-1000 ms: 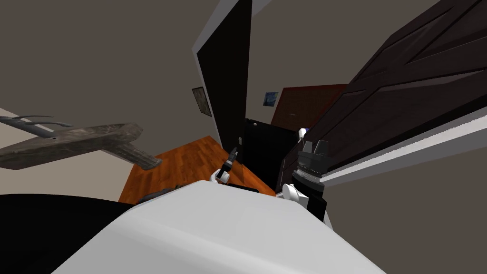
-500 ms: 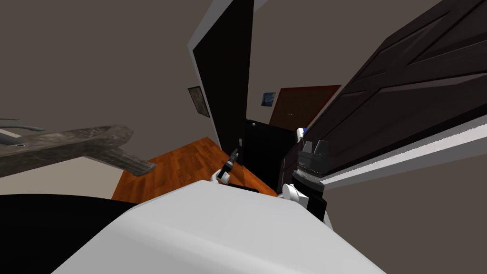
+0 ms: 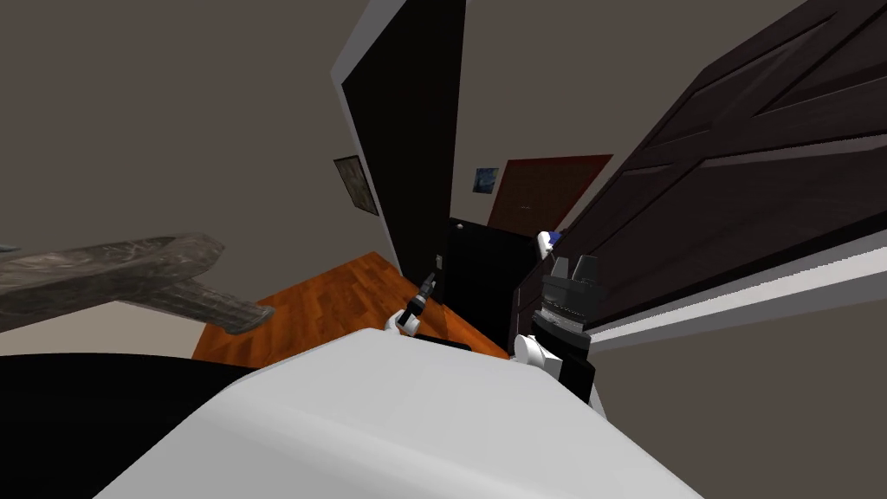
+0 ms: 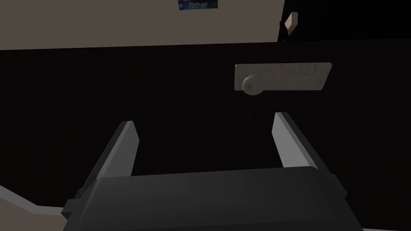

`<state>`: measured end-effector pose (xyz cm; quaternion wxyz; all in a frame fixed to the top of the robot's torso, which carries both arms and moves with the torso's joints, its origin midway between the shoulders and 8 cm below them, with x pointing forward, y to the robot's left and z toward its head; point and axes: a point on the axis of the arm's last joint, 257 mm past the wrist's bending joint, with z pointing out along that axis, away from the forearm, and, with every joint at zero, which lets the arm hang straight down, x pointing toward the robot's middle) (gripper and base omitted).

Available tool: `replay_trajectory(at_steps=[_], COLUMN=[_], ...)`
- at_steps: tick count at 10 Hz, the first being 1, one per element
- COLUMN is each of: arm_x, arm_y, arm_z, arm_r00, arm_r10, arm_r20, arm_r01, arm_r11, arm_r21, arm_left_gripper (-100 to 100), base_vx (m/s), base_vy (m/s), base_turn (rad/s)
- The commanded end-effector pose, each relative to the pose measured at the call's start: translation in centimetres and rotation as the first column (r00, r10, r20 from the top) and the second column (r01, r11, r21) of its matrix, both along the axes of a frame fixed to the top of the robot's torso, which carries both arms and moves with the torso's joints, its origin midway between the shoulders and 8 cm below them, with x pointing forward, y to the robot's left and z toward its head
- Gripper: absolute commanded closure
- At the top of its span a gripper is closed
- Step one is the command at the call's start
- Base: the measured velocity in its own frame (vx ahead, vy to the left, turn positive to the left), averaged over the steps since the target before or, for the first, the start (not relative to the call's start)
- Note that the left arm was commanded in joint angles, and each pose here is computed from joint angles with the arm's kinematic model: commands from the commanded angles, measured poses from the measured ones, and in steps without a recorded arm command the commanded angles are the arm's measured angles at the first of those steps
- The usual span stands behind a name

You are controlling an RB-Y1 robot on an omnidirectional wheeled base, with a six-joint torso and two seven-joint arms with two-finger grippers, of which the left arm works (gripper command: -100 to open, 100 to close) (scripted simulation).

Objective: Push the door open

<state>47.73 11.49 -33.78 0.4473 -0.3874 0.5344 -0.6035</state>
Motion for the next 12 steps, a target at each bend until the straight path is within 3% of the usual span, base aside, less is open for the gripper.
replay_trajectory(at_steps=[1,5,12], arm_x=[0.1,-0.1,-0.5], arm_y=[-0.3,-0.8,-2.2], arm_z=[-0.7,-2.0,-4.9], arm_r00=[0.9998,0.9987,0.9919], arm_r10=[-0.008,-0.023,-0.057], arm_r20=[-0.016,-0.045,-0.113], arm_r01=[0.008,0.024,0.060], arm_r11=[1.0000,0.9997,0.9978], arm_r21=[0.003,0.011,0.027], arm_left_gripper=[-100,-100,-100], base_vx=[0.084,0.057,0.091], base_vy=[0.129,0.088,0.130], base_turn=[-0.082,-0.054,-0.071])
